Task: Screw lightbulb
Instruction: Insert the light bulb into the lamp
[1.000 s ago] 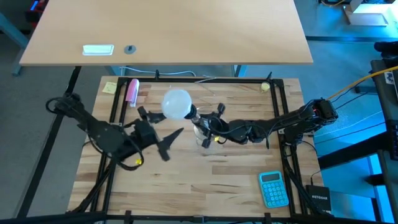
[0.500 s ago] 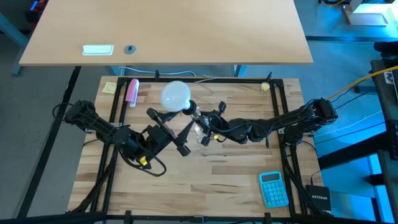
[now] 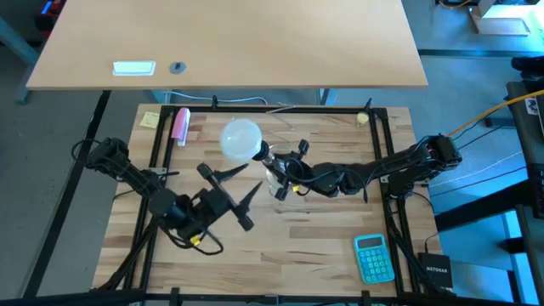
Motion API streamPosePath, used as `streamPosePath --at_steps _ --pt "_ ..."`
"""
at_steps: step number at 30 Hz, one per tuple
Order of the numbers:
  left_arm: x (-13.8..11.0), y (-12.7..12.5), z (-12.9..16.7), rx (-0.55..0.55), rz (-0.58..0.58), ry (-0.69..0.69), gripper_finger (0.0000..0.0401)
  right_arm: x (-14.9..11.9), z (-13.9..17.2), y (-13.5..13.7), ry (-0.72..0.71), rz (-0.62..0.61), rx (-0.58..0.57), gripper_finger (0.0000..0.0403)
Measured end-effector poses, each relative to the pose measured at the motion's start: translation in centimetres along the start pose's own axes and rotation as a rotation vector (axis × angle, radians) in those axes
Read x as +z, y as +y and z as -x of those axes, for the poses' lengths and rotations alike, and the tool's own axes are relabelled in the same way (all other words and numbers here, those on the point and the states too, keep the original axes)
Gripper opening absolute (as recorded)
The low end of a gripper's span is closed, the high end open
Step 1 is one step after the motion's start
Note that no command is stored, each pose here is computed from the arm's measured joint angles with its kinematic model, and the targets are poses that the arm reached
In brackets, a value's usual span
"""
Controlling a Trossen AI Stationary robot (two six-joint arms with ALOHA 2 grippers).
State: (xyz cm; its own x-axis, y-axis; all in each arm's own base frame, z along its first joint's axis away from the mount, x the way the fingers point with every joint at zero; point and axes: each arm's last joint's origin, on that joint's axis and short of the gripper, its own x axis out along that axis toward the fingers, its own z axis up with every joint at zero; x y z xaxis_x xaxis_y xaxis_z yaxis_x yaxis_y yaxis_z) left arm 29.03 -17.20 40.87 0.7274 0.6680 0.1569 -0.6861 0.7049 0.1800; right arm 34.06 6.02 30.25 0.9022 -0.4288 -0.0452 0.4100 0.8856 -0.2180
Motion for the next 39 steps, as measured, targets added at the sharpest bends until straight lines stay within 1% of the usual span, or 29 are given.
streamPosePath --at_steps 2,3,6,10,17,24,26,29,30,35,39 --pt "0.1 0.5 -0.1 0.054 -0.008 0.053 0.0233 0.0 0.0 0.0 0.000 0.000 0.000 0.0138" --pt "0.3 0.9 -0.1 0.066 0.012 0.059 0.0233 0.0 0.0 0.0 0.000 0.000 0.000 0.0138" --pt "0.6 1.5 -0.7 0.077 0.071 0.037 0.0233 0.0 0.0 0.0 0.000 -0.001 0.000 0.0138" --pt "0.7 2.5 -2.1 0.126 0.111 0.014 0.0233 0.0 0.0 0.0 0.000 -0.001 0.000 0.0138" --pt "0.6 3.0 -3.9 0.109 0.196 -0.075 0.0233 0.0 0.0 0.0 0.000 -0.003 0.000 0.0138" --pt "0.3 3.4 -5.0 0.136 0.185 -0.079 0.0227 0.0 0.0 0.0 0.000 -0.002 0.000 0.0138" --pt "0.3 3.4 -5.0 0.129 0.182 -0.086 0.0206 0.0 0.0 0.0 0.000 -0.003 0.000 0.0138" --pt "0.2 3.1 -5.0 0.111 0.168 -0.085 0.0153 0.0 0.0 0.0 -0.003 0.007 0.005 0.0138" --pt "0.1 3.0 -5.0 0.098 0.169 -0.087 0.0147 0.0 0.0 0.1 -0.003 0.007 0.010 0.0138" --pt "-0.1 2.6 -5.0 0.062 0.142 -0.091 0.0147 0.1 0.1 0.1 -0.010 0.006 0.035 0.0138" --pt "0.1 2.2 -4.1 0.029 0.114 -0.094 0.0147 0.4 0.8 0.7 -0.018 0.014 0.072 0.0137"
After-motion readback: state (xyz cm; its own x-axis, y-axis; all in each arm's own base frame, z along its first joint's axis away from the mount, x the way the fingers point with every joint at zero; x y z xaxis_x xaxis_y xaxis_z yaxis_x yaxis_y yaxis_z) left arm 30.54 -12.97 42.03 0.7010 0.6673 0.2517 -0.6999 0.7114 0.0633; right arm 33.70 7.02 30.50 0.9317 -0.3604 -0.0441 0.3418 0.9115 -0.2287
